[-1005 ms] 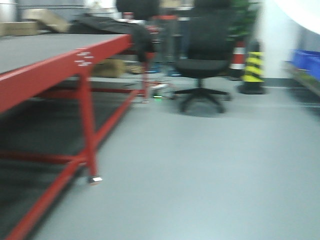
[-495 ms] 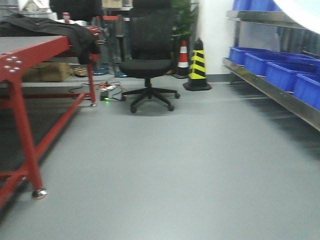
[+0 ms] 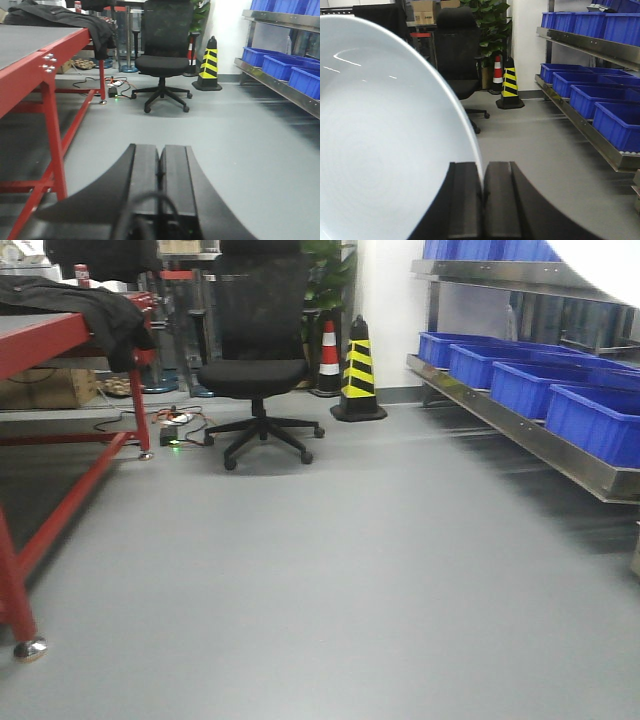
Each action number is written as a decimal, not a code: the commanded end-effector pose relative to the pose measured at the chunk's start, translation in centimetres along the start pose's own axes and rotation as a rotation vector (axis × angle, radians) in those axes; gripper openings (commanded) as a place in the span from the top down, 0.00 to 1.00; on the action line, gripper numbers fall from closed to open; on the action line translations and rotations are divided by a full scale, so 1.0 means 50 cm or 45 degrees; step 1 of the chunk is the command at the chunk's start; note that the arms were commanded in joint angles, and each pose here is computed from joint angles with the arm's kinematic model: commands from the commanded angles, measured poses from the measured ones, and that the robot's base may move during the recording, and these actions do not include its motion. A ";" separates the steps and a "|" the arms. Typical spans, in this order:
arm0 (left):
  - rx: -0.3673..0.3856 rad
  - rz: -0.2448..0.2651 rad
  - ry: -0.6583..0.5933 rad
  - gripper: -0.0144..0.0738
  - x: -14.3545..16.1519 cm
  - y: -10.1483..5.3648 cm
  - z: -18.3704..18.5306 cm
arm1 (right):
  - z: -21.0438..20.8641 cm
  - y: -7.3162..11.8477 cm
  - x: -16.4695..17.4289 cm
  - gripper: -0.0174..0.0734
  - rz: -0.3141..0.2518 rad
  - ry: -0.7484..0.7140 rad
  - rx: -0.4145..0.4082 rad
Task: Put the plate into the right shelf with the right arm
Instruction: 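Turn and drive toward the steel shelf rack with blue bins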
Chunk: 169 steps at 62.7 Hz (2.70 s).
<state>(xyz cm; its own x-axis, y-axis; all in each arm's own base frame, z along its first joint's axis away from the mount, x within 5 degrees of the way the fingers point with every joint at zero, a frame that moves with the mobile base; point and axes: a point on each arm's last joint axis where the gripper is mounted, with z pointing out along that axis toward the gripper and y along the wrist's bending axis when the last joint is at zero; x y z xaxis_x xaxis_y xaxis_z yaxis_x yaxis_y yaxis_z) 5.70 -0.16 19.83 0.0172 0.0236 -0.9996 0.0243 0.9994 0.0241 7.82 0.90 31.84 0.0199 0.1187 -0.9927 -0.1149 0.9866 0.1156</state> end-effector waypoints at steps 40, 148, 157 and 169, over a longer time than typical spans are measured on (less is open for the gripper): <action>-0.015 -0.020 -0.113 0.98 -0.010 0.002 -0.002 | -0.003 0.002 -0.039 0.76 0.000 -0.166 0.002; -0.015 -0.020 -0.113 0.98 -0.010 0.002 -0.002 | -0.003 0.002 -0.039 0.76 0.000 -0.166 0.002; -0.015 -0.020 -0.113 0.98 -0.010 0.002 -0.002 | -0.003 0.002 -0.039 0.76 0.000 -0.166 0.002; -0.015 -0.020 -0.113 0.98 -0.010 0.002 -0.002 | -0.003 0.002 -0.039 0.76 0.000 -0.166 0.002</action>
<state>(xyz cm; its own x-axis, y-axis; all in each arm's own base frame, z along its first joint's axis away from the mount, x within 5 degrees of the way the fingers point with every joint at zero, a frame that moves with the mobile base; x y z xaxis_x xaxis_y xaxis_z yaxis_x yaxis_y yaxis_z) 5.70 -0.16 19.83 0.0172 0.0236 -0.9996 0.0243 0.9994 0.0241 7.82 0.90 31.84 0.0199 0.1187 -0.9927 -0.1149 0.9866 0.1156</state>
